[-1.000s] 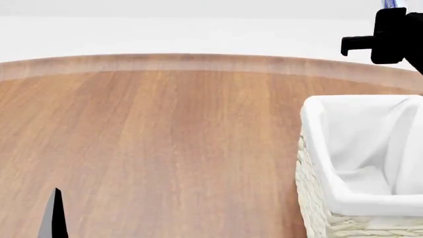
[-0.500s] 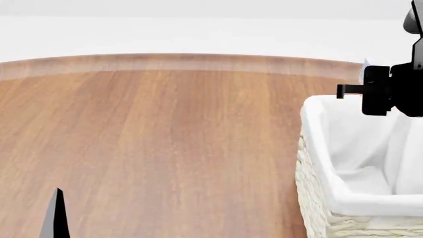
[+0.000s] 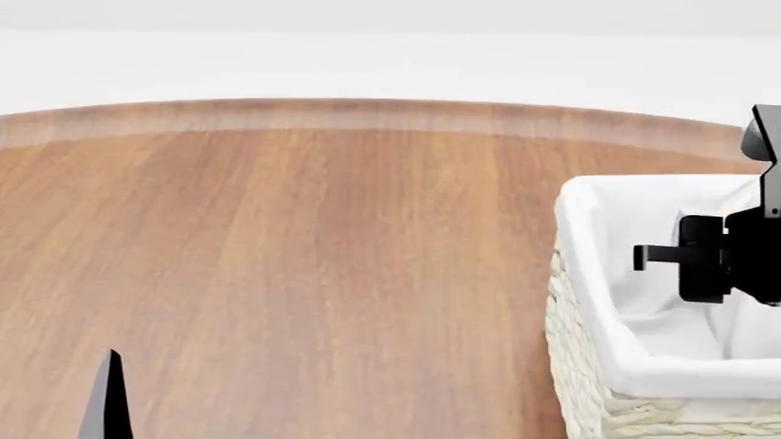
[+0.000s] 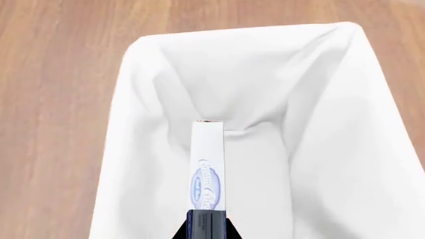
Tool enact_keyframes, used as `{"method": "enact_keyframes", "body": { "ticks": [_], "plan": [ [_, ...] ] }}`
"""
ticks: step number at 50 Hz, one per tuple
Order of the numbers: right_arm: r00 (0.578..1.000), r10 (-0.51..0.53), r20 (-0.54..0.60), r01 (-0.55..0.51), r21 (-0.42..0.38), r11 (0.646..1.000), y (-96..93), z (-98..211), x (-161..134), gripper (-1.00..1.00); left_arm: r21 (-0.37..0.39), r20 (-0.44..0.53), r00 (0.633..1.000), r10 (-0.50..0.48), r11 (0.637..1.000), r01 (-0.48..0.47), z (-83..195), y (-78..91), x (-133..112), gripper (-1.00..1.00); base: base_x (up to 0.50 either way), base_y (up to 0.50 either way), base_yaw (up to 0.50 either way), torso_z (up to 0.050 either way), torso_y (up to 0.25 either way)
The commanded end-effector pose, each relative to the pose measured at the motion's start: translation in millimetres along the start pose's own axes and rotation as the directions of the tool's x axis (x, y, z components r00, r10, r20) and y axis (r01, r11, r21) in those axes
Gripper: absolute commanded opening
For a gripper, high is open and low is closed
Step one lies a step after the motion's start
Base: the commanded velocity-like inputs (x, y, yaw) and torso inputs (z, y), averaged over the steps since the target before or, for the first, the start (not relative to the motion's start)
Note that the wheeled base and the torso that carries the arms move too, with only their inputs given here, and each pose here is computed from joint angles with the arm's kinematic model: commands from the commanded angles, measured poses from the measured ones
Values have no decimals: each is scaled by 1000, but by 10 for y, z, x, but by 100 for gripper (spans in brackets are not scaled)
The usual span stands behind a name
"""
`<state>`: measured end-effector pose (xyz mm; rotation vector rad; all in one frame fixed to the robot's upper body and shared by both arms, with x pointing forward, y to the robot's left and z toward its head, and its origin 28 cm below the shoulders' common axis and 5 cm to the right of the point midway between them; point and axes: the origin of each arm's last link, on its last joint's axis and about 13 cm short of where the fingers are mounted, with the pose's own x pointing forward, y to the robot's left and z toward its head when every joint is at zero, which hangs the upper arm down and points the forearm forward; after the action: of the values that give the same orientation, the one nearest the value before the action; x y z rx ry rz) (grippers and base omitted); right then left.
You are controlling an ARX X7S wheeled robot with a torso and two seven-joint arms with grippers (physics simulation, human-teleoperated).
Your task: Pick up the cream cheese box, and put it in the basket.
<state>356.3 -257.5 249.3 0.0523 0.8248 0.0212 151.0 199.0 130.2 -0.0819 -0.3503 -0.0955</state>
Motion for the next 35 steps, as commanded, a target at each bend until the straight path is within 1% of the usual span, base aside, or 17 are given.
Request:
{"method": "enact_keyframes", "body": {
  "ticks": [1,15,25,35],
  "plan": [
    [999,25,-33,-26,-46,999,-33,-101,14,-100,1,-2,1000,-2,1000,2,-2,-4,-5,100,0,0,0,0,0],
    [997,57,-44,-61,-91,994,-45,-166,1,-100,1,-5,1000,-7,1000,7,-9,-8,-8,100,0,0,0,0,1],
    [997,69,-39,-72,-97,993,-58,-189,17,-100,3,-5,1000,-10,1000,10,-12,-15,-11,100,0,0,0,0,1],
    [998,54,-19,-55,-88,995,-89,-194,50,-100,2,-6,1000,-11,1000,11,-15,-20,-11,100,0,0,0,0,0]
  ]
}}
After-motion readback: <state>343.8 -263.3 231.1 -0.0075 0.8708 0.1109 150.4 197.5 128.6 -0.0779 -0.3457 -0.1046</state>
